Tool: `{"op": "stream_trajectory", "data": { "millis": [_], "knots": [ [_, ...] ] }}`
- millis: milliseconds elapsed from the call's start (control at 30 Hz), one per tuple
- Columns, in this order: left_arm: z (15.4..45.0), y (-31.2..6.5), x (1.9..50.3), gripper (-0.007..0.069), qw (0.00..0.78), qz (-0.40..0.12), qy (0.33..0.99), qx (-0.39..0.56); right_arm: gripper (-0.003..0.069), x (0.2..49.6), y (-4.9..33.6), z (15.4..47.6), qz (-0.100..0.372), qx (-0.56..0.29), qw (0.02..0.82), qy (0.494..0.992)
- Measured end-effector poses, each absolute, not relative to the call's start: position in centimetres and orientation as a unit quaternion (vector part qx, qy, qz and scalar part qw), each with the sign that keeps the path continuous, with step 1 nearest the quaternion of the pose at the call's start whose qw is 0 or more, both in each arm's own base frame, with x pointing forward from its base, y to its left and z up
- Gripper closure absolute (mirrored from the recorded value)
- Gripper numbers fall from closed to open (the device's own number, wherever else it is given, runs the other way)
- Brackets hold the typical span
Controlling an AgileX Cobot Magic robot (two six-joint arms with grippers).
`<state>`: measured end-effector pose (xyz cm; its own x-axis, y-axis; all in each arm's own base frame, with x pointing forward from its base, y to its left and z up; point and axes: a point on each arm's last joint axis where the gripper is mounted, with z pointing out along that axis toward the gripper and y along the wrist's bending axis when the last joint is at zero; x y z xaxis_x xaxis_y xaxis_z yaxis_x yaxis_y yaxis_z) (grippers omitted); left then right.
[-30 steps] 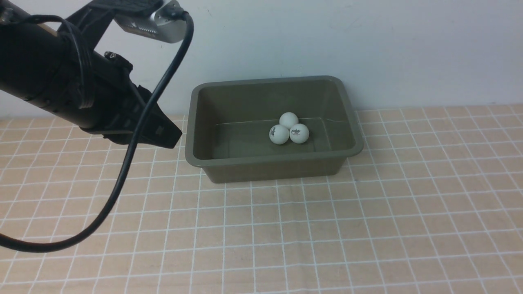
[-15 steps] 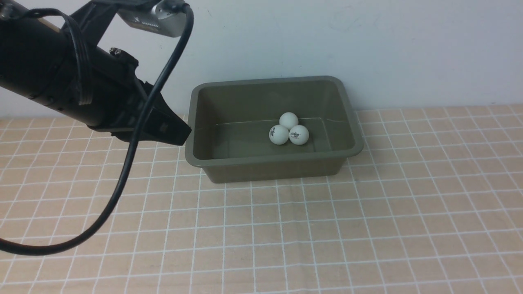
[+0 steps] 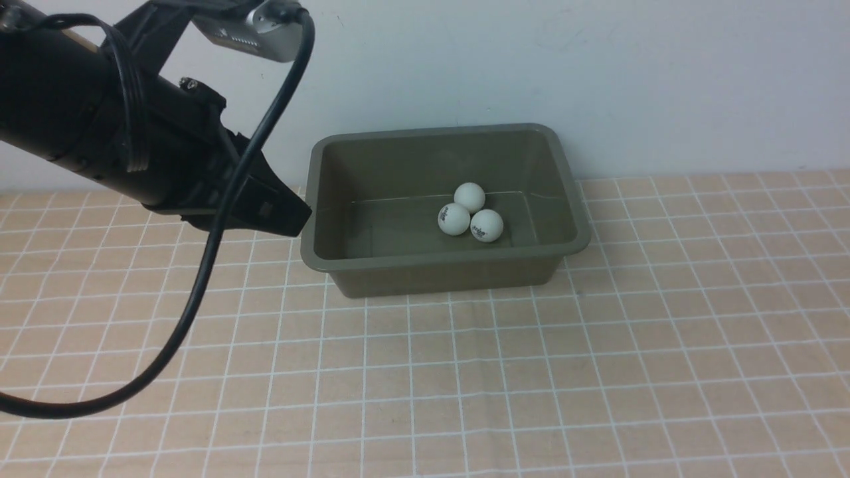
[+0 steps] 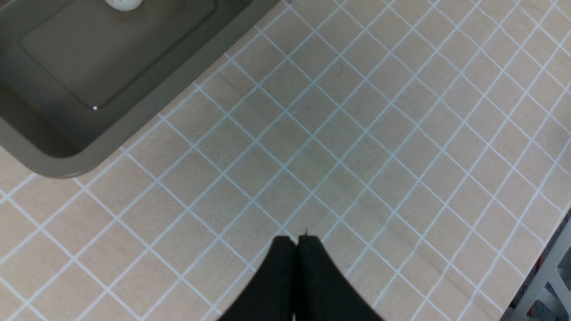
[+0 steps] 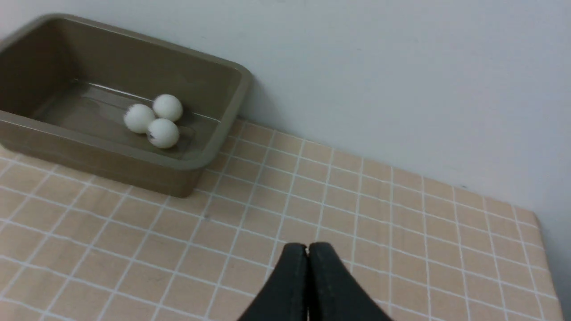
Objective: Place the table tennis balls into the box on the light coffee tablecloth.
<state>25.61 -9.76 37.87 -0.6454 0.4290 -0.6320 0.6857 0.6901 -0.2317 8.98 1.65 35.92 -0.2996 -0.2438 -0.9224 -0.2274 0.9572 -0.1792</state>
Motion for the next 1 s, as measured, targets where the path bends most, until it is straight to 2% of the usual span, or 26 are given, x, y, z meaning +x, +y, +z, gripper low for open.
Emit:
{"op": "stream_trajectory", "data": {
  "millis": [33, 233, 433, 633, 833, 1000],
  "knots": [
    [37.9, -9.8, 25.6, 0.0683, 0.276, -0.232, 0.877, 0.318, 0.0674, 8.2, 1.7, 36.0, 0.011, -0.156, 0.58, 0.799],
    [37.9, -9.8, 25.6, 0.0683, 0.278, -0.232, 0.875, 0.323, 0.0674, 7.3, 2.4, 34.6, 0.047, -0.198, 0.587, 0.784],
    [37.9, -9.8, 25.6, 0.0683, 0.279, -0.231, 0.873, 0.326, 0.0674, 8.2, 3.4, 30.1, 0.068, -0.222, 0.577, 0.783],
    [37.9, -9.9, 25.6, 0.0683, 0.279, -0.236, 0.872, 0.325, 0.0674, 8.9, 3.9, 26.3, 0.099, -0.193, 0.603, 0.768],
    [37.9, -9.9, 25.5, 0.0683, 0.275, -0.241, 0.872, 0.325, 0.0674, 8.9, 3.8, 23.7, 0.1, -0.191, 0.588, 0.779],
    [37.9, -9.9, 25.4, 0.0683, 0.274, -0.24, 0.869, 0.335, 0.0674, 8.7, 3.8, 23.0, 0.098, -0.194, 0.57, 0.792]
  ]
}}
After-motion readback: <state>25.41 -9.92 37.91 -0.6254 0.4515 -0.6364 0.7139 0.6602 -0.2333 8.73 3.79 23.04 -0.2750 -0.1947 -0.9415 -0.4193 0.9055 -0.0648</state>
